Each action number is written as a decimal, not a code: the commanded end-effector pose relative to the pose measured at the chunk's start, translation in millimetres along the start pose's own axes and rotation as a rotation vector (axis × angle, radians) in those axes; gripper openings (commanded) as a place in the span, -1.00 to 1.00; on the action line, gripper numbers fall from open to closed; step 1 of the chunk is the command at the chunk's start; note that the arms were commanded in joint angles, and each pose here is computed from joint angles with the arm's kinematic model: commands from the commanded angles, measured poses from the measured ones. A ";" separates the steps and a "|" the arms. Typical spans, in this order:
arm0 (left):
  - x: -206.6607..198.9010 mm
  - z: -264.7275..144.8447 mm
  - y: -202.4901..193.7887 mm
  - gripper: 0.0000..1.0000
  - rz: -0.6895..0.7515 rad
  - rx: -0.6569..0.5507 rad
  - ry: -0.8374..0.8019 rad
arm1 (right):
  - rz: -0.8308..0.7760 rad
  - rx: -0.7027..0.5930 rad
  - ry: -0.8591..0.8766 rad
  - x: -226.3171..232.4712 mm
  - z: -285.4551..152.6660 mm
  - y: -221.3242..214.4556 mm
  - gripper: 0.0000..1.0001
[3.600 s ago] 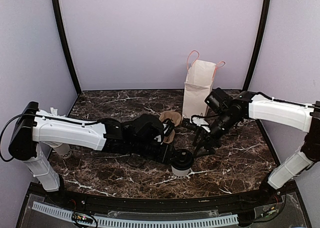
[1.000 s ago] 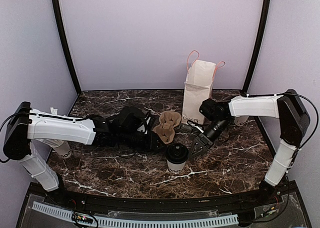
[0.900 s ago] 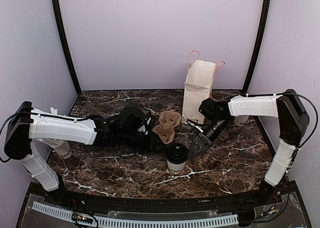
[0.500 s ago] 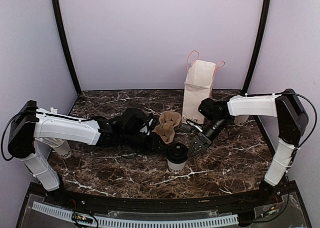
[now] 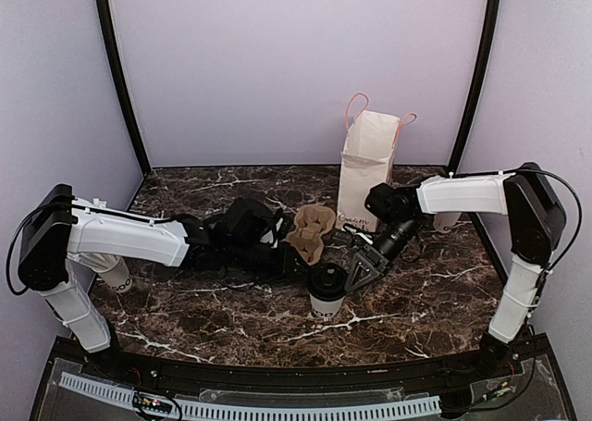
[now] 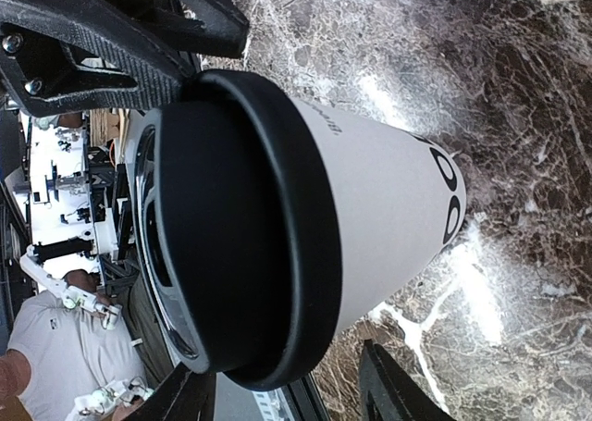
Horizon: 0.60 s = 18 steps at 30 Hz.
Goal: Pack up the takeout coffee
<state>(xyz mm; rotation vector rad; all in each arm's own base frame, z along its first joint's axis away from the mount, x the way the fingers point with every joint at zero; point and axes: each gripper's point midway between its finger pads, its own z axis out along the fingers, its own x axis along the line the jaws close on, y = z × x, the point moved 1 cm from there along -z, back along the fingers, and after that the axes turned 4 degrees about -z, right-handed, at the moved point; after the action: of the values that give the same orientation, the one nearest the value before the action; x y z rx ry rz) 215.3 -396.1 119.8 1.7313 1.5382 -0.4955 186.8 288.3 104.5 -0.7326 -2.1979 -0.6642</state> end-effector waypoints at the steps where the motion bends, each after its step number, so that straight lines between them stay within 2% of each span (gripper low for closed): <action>1: 75.9 11.4 -52.8 -0.48 -0.098 0.161 0.236 | 0.020 0.077 -0.454 -98.8 2.8 -10.2 0.04; 10: 86.9 12.8 -59.3 -0.52 -0.095 0.188 0.275 | 0.100 0.192 -0.555 -129.0 8.2 -40.6 0.02; 18: 85.6 10.9 -53.7 -0.52 -0.080 0.162 0.283 | 0.042 0.156 -0.564 -120.1 -1.7 -26.5 0.01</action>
<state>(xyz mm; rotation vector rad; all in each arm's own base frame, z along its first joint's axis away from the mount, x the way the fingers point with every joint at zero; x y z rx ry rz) 214.4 -394.6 115.4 1.7062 1.5580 -0.5147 186.9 285.5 100.4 -0.8001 -2.2062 -0.6069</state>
